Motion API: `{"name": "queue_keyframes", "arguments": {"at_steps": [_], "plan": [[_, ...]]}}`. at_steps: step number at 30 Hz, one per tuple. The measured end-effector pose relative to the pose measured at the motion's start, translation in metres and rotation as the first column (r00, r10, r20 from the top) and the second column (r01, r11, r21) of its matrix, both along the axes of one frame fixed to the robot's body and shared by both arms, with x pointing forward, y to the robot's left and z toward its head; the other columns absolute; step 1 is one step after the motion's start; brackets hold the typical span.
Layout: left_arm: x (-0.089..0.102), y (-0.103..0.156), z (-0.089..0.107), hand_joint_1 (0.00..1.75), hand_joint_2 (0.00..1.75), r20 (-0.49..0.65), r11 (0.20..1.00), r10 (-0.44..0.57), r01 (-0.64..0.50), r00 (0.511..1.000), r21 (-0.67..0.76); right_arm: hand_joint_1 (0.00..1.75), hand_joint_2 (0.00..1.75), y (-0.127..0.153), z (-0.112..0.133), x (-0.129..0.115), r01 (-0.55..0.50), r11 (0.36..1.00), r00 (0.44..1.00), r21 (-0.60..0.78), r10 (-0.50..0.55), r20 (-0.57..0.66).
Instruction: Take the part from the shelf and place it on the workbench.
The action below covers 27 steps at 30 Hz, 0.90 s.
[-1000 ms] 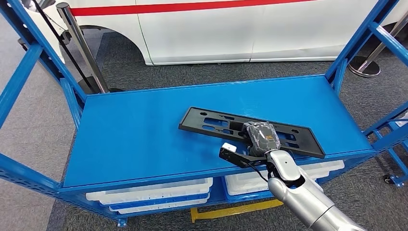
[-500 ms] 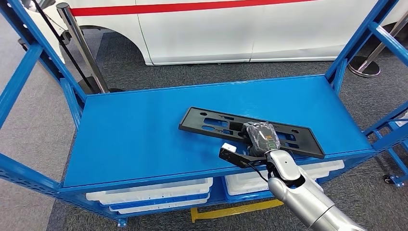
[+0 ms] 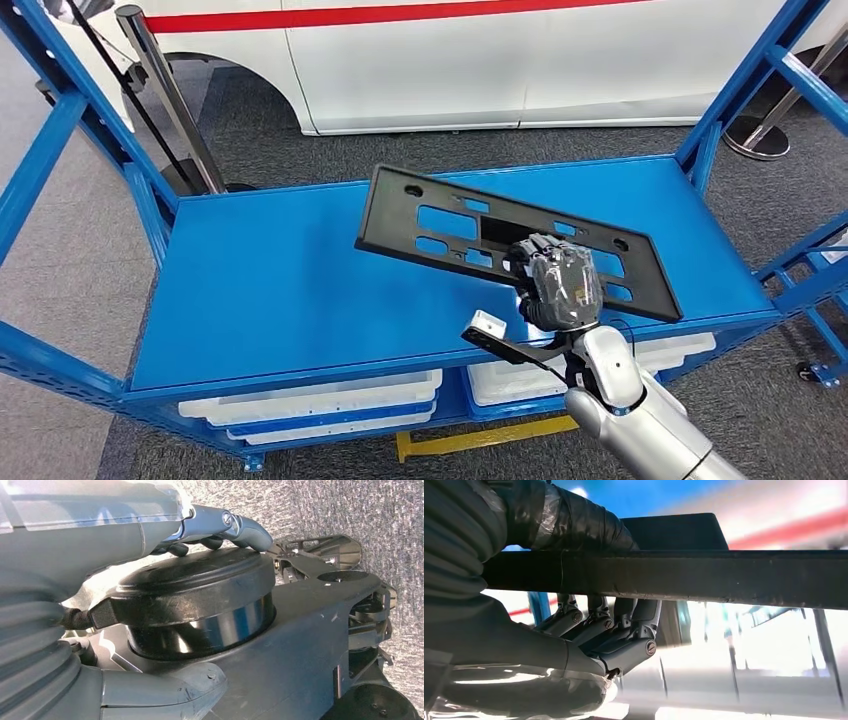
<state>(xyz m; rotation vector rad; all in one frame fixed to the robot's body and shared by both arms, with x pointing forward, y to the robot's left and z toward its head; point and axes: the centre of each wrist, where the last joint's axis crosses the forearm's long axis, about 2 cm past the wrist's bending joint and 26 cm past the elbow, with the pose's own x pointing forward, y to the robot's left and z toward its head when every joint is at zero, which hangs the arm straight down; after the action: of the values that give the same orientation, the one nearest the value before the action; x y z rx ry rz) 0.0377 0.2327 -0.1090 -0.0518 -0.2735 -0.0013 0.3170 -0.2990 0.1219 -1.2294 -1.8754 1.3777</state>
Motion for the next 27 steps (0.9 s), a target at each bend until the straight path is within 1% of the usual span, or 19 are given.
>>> {"name": "queue_keyframes", "arguments": {"at_steps": [3, 7, 10, 27], "plan": [[0.0, 0.0, 0.0, 0.0, 1.75, 0.0, 1.0, 0.002, -0.002, 1.0, 0.0, 1.75, 1.75, 0.002, 0.011, -0.007, -0.034, 0.999, 0.996, 0.015, 0.032, 0.082], [0.0, 0.0, 0.0, 0.0, 1.75, -0.002, 1.0, 0.0, 0.0, 1.0, 0.001, 1.75, 1.75, 0.004, 0.026, -0.019, -0.083, 0.995, 0.987, 0.046, 0.076, 0.14], [0.0, 0.0, 0.0, 0.0, 1.75, -0.003, 1.0, -0.006, 0.006, 1.0, 0.001, 1.75, 1.75, 0.004, 0.036, -0.023, -0.109, 0.992, 0.98, 0.058, 0.097, 0.171], [0.006, 0.003, 0.0, 0.0, 1.75, 0.0, 1.0, -0.01, 0.01, 1.0, 0.009, 1.75, 1.75, 0.001, 0.045, -0.024, -0.118, 0.991, 0.98, 0.067, 0.105, 0.171]]}}
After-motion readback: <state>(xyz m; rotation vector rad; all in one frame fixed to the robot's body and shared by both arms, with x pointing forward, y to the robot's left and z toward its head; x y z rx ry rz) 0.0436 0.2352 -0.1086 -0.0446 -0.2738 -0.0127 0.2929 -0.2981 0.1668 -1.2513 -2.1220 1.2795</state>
